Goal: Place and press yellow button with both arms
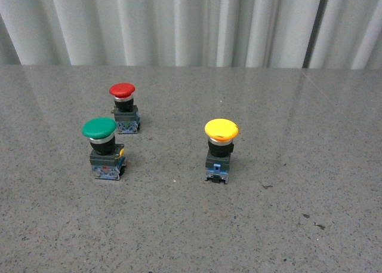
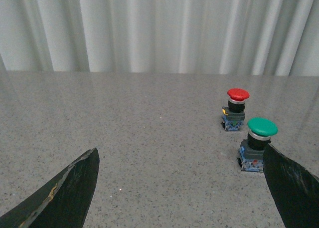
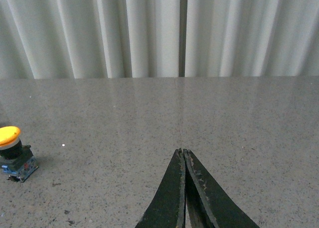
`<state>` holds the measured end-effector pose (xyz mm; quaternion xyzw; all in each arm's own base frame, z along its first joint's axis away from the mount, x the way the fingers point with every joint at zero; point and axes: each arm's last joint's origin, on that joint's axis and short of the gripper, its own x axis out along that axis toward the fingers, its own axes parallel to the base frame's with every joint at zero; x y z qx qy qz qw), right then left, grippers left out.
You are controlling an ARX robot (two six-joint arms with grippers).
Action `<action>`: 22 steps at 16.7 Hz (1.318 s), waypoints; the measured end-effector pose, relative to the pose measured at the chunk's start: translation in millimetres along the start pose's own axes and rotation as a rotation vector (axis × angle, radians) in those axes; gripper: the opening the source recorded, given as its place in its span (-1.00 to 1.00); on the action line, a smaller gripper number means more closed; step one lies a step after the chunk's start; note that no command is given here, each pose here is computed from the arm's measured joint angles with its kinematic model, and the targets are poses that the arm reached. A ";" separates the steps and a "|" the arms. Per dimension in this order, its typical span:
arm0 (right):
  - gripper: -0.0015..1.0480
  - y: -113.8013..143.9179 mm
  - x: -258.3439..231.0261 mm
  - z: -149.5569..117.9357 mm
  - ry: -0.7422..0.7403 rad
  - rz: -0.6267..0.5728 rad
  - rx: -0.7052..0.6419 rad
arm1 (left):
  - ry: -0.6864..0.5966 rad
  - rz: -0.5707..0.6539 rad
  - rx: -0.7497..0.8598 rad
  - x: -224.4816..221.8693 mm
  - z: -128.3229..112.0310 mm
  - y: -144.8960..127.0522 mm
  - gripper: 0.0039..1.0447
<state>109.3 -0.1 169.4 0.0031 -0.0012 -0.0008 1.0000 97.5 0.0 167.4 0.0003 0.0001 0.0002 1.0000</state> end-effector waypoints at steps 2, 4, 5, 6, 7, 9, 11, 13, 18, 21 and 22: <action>-0.97 0.0 -3.1 -0.4 0.002 0.000 0.000 | 0.001 0.000 0.000 0.0 -0.2 0.0 0.88; -0.97 0.1 -12.2 0.2 -0.023 0.003 0.000 | 0.000 -0.001 0.000 0.0 0.0 0.0 0.88; -0.97 -0.1 -12.1 -2.3 -0.001 0.001 0.000 | 0.000 -0.001 0.000 0.0 -0.1 0.0 0.88; -0.97 0.0 -12.0 -2.8 0.005 0.001 0.000 | 0.000 -0.001 0.000 0.0 0.0 0.0 0.88; -0.97 0.0 -12.1 -1.9 -0.005 0.002 0.000 | 0.000 0.001 0.000 0.0 0.0 0.0 0.88; -0.97 0.0 -12.1 -2.3 -0.001 0.002 0.000 | 0.000 0.000 0.000 0.0 0.0 0.0 0.88; -0.97 0.0 -12.1 -2.3 -0.001 0.002 0.000 | 0.000 0.000 0.000 0.0 0.0 0.0 0.88; -0.76 0.0 -12.1 -2.3 -0.001 0.002 0.000 | 0.000 0.000 0.000 0.0 0.0 0.0 0.88; 0.36 0.0 -12.1 -2.3 -0.001 0.002 0.000 | 0.000 0.000 0.000 0.0 0.0 0.0 0.88; 0.91 0.0 -12.1 -2.3 -0.001 0.002 0.000 | 0.000 0.000 0.000 0.0 0.0 0.0 0.88; 0.86 0.0 -12.1 -2.3 -0.001 0.002 0.000 | 0.000 0.000 0.000 0.0 0.0 0.0 0.88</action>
